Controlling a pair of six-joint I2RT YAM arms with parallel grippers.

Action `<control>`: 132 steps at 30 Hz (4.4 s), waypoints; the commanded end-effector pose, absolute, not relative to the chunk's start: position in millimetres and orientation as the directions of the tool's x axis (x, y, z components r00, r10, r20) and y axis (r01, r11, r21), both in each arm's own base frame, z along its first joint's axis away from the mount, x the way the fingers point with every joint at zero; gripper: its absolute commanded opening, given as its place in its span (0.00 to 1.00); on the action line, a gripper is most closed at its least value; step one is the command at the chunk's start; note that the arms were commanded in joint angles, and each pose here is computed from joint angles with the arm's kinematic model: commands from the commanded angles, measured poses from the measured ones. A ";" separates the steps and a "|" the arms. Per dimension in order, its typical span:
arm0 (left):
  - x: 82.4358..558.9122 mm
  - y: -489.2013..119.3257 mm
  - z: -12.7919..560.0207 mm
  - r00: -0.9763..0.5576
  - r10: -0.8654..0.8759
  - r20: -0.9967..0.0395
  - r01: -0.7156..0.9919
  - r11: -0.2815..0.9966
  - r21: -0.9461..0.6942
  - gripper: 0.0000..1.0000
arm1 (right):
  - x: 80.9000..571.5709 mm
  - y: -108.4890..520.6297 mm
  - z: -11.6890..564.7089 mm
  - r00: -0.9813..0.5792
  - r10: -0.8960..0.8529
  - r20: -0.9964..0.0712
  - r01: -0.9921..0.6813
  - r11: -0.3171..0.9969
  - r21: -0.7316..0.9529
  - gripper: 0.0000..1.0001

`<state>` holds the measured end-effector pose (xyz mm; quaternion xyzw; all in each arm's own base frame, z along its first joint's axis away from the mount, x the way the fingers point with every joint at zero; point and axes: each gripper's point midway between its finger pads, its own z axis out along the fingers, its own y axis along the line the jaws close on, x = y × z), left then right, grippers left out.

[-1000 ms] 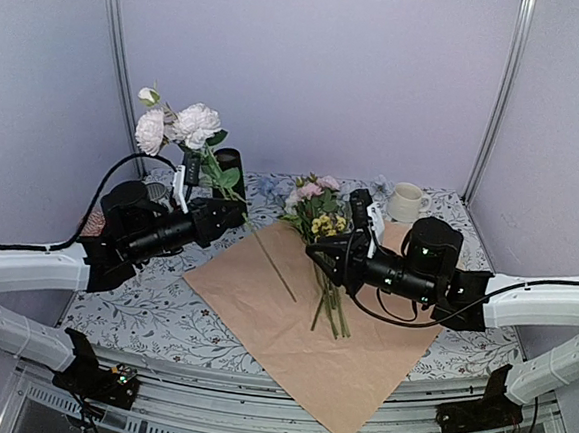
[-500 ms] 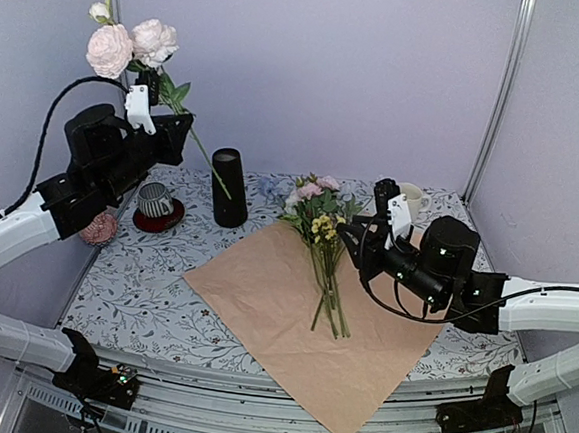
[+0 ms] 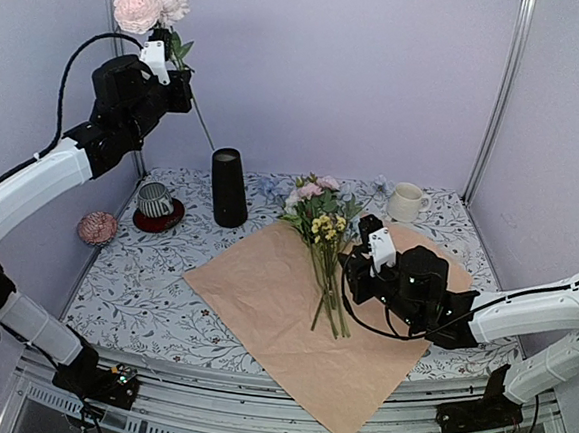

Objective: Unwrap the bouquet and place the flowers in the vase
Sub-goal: Place the fake flower in the vase, then pick up the fake flower from the flattened wrapping paper.

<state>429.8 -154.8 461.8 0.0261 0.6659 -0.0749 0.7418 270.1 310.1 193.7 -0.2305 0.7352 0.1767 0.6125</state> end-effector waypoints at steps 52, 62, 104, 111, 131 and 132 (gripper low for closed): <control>483.4 -156.1 265.2 -0.486 -0.230 -0.843 0.250 0.888 -0.386 0.73 | 280.2 324.2 185.0 -0.151 -0.148 -0.977 -0.544 0.838 -0.043 0.35; 411.2 -171.2 275.3 -0.465 -0.222 -0.857 0.401 0.810 -0.428 0.72 | 282.0 331.5 175.8 -0.244 -0.154 -0.957 -0.539 0.842 0.001 0.32; 314.3 -213.4 238.4 -0.194 -0.275 -0.942 0.541 0.771 -0.337 0.98 | 317.3 360.0 49.7 -0.825 -0.220 -0.520 -0.316 0.943 0.104 0.23; 311.9 -219.4 237.4 -0.195 -0.253 -0.948 0.571 0.756 -0.320 0.98 | 324.8 362.6 42.1 -0.831 -0.228 -0.507 -0.310 0.947 0.082 0.22; 311.2 -218.7 236.2 -0.190 -0.275 -0.943 0.570 0.751 -0.334 0.97 | 337.6 355.8 34.1 -0.819 -0.261 -0.510 -0.292 0.956 -0.021 0.22; 311.3 -219.0 236.0 -0.189 -0.273 -0.943 0.572 0.751 -0.332 0.97 | 337.9 355.6 33.3 -0.820 -0.262 -0.509 -0.291 0.956 -0.023 0.22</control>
